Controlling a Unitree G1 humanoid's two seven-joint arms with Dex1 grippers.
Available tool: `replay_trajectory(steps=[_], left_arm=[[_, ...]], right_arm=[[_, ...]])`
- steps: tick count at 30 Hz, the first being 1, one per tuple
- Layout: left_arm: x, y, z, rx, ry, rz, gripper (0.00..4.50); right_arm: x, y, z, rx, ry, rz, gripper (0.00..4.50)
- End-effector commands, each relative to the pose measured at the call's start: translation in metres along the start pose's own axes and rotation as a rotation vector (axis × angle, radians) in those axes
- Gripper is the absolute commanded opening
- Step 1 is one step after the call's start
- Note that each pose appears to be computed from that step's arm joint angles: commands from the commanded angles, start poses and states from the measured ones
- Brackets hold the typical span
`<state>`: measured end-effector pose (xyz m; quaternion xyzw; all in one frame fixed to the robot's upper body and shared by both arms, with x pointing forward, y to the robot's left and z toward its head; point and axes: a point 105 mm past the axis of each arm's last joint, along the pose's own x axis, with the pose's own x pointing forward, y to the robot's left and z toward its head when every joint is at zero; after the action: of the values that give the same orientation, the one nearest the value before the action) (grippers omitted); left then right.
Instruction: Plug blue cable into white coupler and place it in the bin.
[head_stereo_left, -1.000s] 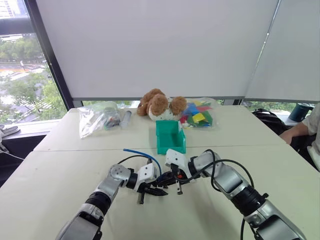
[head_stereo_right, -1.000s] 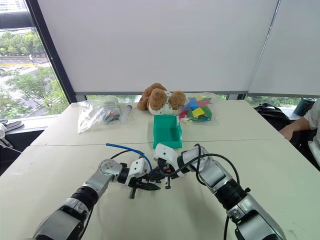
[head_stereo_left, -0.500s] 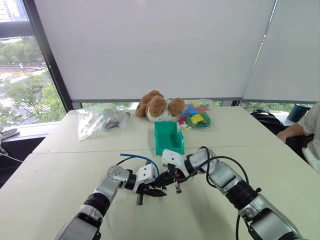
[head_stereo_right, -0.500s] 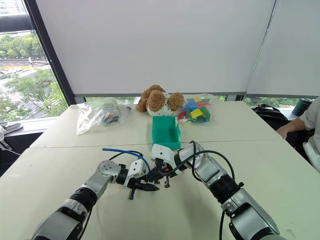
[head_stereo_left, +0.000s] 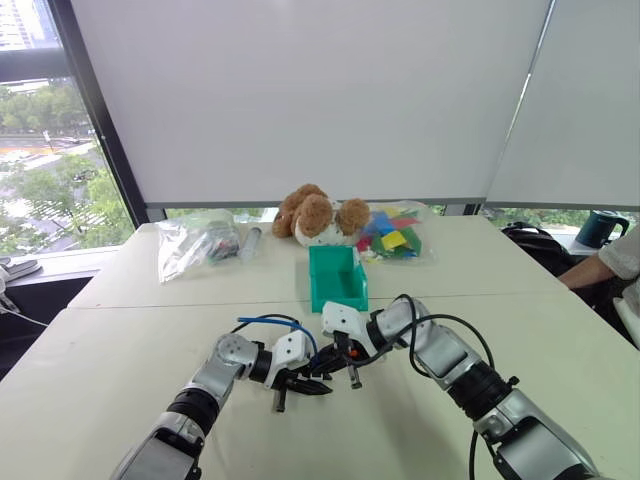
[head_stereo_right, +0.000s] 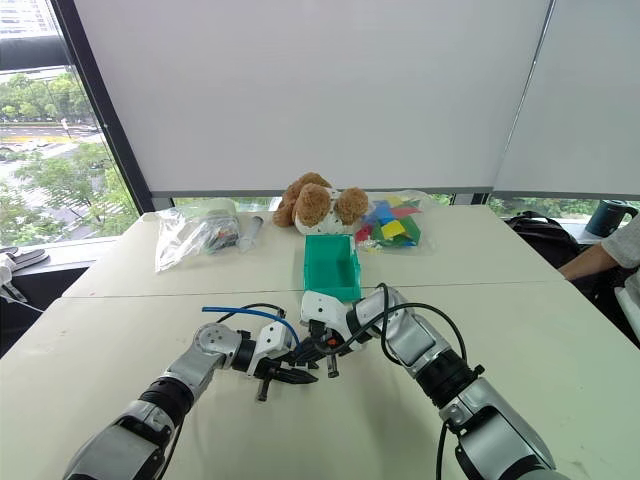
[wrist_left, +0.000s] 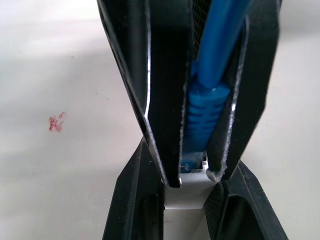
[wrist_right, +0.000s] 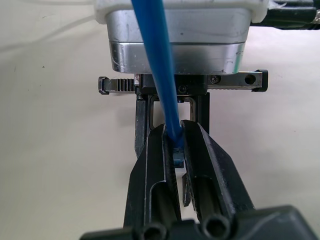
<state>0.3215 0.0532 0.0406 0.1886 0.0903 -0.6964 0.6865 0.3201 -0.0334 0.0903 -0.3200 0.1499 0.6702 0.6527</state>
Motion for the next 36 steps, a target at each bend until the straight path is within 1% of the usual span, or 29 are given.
replay_trajectory(steps=[1, 6, 12, 17, 22, 24, 25, 27, 28, 30, 31, 36], left_arm=[[0.014, 0.004, 0.029, 0.123, -0.046, -0.024, 0.42], [0.008, 0.008, 0.026, 0.110, -0.040, 0.004, 0.42], [0.004, 0.009, 0.023, 0.101, -0.035, 0.028, 0.42], [0.004, 0.009, 0.022, 0.100, -0.033, 0.031, 0.42], [0.004, 0.009, 0.023, 0.097, -0.038, 0.031, 0.42], [0.003, 0.009, 0.022, 0.086, -0.037, 0.032, 1.47], [0.002, 0.009, 0.022, 0.085, -0.035, 0.032, 1.82], [-0.003, 0.011, 0.020, 0.089, -0.028, 0.052, 2.74], [-0.007, 0.013, 0.020, 0.092, -0.028, 0.067, 3.31], [-0.017, 0.016, 0.022, 0.080, -0.043, 0.099, 4.29], [-0.022, 0.017, 0.024, 0.073, -0.052, 0.113, 4.41], [-0.053, 0.020, 0.034, 0.031, -0.099, 0.211, 4.41]], right_arm=[[0.029, 0.045, -0.096, 0.279, 0.301, 0.080, 0.00], [0.011, 0.029, -0.068, 0.275, 0.193, 0.008, 0.00], [-0.005, 0.025, -0.037, 0.257, 0.096, -0.032, 0.00], [-0.008, 0.026, -0.028, 0.236, 0.089, -0.047, 0.00], [-0.007, 0.027, -0.032, 0.225, 0.108, -0.058, 0.00], [-0.007, 0.026, -0.033, 0.227, 0.111, -0.068, 0.00], [-0.008, 0.025, -0.034, 0.228, 0.112, -0.077, 0.00], [-0.011, 0.021, -0.033, 0.236, 0.103, -0.098, 0.00], [-0.013, 0.018, -0.032, 0.239, 0.095, -0.112, 0.00], [-0.018, 0.012, -0.029, 0.245, 0.078, -0.140, 0.00], [-0.021, 0.010, -0.027, 0.247, 0.068, -0.155, 0.00], [-0.044, -0.008, -0.003, 0.288, -0.046, -0.247, 0.00]])
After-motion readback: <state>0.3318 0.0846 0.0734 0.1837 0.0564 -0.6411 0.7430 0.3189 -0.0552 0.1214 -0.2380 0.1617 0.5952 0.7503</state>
